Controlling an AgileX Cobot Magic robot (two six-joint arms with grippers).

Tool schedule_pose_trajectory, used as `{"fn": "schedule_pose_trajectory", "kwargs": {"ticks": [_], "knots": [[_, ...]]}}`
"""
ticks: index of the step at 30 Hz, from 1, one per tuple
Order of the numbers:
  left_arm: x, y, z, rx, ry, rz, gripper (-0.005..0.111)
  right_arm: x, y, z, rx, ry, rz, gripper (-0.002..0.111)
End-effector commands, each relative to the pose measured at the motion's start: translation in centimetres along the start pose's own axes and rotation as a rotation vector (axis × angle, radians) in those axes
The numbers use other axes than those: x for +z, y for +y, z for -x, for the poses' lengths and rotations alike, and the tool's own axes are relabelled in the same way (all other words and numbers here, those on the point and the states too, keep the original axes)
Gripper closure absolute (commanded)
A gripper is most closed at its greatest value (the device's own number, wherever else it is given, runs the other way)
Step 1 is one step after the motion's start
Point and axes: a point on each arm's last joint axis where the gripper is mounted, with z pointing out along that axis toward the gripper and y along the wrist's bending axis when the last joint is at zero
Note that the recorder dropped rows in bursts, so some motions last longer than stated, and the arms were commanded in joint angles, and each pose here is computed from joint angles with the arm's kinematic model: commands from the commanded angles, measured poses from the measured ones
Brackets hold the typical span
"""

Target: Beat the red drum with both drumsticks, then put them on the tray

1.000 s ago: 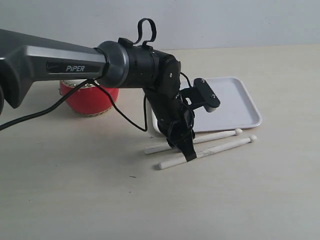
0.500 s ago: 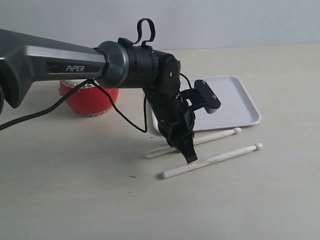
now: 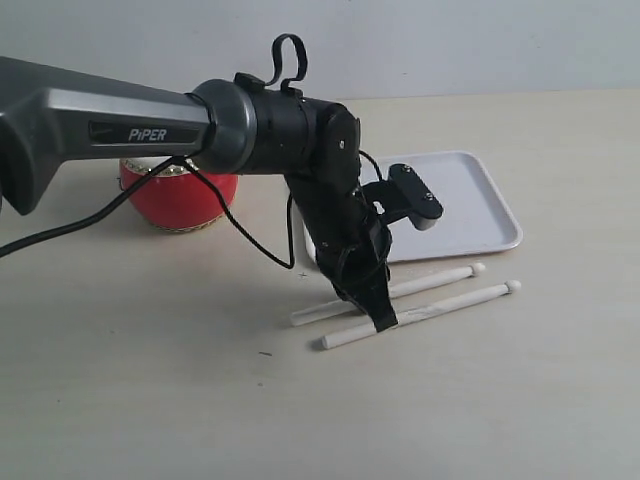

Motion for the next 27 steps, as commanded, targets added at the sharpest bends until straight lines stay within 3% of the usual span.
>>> {"fn": "schedule_pose_trajectory", "kwargs": {"ticks": [1, 7, 16, 22, 27], "knots": [[-3.4, -0.6, 1.2, -0.023, -0.104, -0.013, 0.107, 0.0, 0.0, -0.1, -0.006, -0.007, -0.005, 0.108], [-8.9, -1.3, 2.5, -0.019, -0.261, 0.026, 0.107, 0.0, 0.0, -0.1, -0.006, -0.007, -0.005, 0.108], [-18.6, -3.2, 2.8, -0.106, -0.472, 0.09, 0.107, 0.0, 0.0, -0.1, -0.006, -0.007, -0.005, 0.108], [-25.8, -5.4, 1.4, -0.1, -0.611, 0.127, 0.107, 0.0, 0.0, -0.1, -0.006, -0.007, -0.005, 0.108], [-30.6, -7.6, -1.3, -0.074, -0.699, 0.166, 0.107, 0.0, 0.0, -0.1, -0.006, -0.007, -0.005, 0.108]]}}
